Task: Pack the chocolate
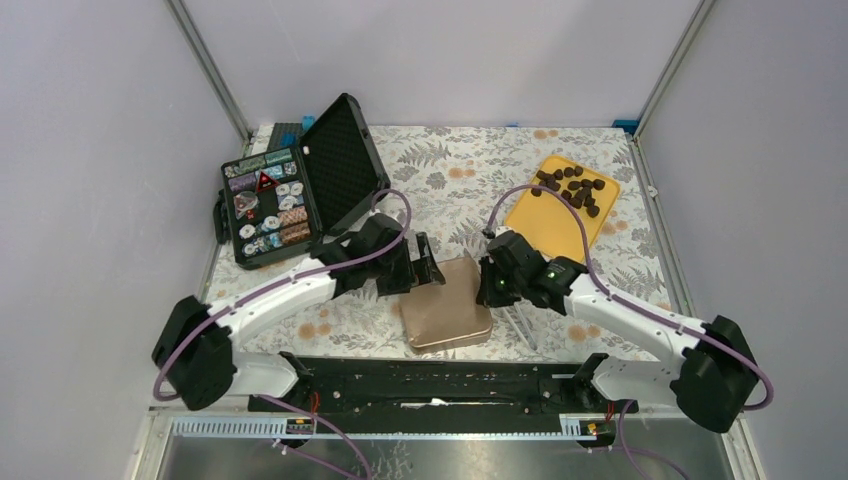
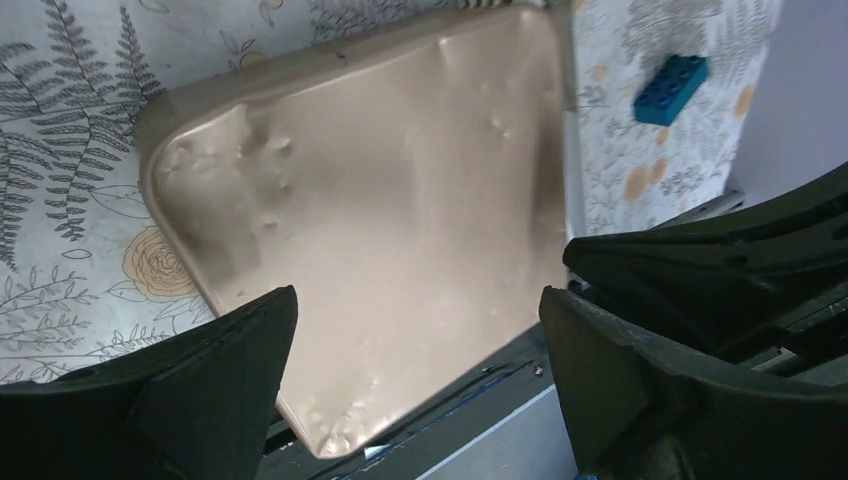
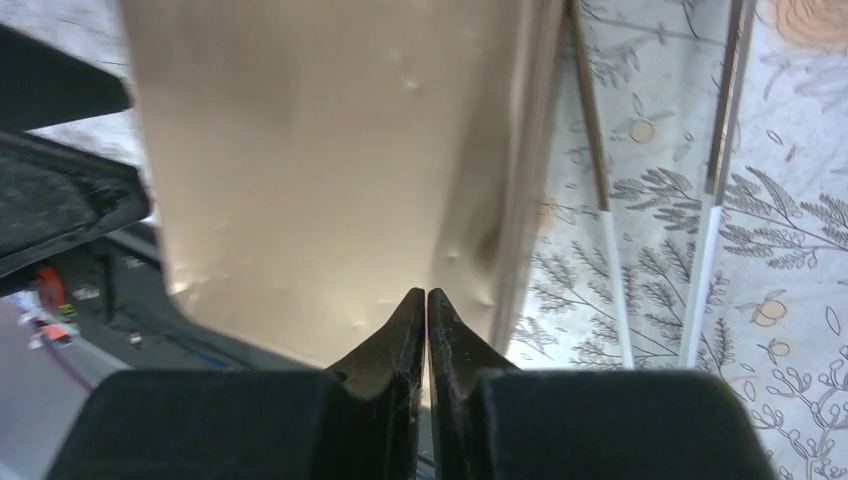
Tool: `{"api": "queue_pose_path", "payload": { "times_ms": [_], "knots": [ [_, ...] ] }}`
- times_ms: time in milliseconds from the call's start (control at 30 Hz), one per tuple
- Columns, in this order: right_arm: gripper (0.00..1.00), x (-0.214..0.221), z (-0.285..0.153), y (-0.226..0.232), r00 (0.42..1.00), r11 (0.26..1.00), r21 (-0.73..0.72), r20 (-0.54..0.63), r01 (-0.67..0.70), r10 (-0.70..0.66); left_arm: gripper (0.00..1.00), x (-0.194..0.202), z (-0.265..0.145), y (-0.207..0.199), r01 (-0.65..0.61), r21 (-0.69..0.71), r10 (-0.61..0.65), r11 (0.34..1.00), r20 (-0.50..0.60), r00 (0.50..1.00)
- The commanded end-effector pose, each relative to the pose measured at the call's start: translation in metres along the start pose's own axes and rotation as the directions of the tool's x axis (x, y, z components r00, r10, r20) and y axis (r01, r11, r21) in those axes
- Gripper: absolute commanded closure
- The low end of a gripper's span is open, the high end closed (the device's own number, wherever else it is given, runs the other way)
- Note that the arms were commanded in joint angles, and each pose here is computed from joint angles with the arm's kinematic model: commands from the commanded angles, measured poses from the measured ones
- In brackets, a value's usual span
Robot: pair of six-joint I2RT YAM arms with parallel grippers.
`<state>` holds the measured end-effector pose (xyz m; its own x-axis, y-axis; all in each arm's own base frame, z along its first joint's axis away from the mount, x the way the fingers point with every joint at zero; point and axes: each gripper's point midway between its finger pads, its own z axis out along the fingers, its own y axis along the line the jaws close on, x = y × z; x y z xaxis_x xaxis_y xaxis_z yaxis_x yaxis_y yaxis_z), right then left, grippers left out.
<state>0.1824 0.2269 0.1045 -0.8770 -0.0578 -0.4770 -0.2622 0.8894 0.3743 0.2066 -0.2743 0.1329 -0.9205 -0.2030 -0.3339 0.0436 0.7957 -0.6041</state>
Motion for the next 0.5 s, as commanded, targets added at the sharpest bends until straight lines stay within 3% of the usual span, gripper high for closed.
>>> {"api": "queue_pose_path", "payload": {
  "times_ms": [0, 100, 300, 467],
  "knots": [
    [0.93, 0.04, 0.028, -0.046, 0.993, 0.982, 0.187, -0.113, -0.002, 0.024, 0.01, 0.008, 0.027, 0.003, -0.022, 0.039, 0.024, 0.999, -0.056, 0.998],
    [0.97, 0.043, 0.026, -0.053, 0.991, 0.973, 0.232, -0.132, 0.007, 0.024, 0.02, 0.01, 0.032, 0.006, -0.022, 0.023, 0.024, 0.999, -0.07, 0.997],
    [0.91, -0.014, -0.014, -0.013, 0.997, 0.995, 0.095, 0.072, -0.018, 0.012, 0.01, -0.007, 0.019, -0.009, -0.062, 0.036, 0.062, 0.997, -0.02, 0.998],
    [0.9, -0.035, -0.021, 0.001, 0.994, 0.997, 0.071, 0.113, -0.002, -0.006, 0.01, -0.021, 0.004, -0.02, -0.073, 0.043, 0.072, 0.996, 0.027, 0.997]
  ]
}}
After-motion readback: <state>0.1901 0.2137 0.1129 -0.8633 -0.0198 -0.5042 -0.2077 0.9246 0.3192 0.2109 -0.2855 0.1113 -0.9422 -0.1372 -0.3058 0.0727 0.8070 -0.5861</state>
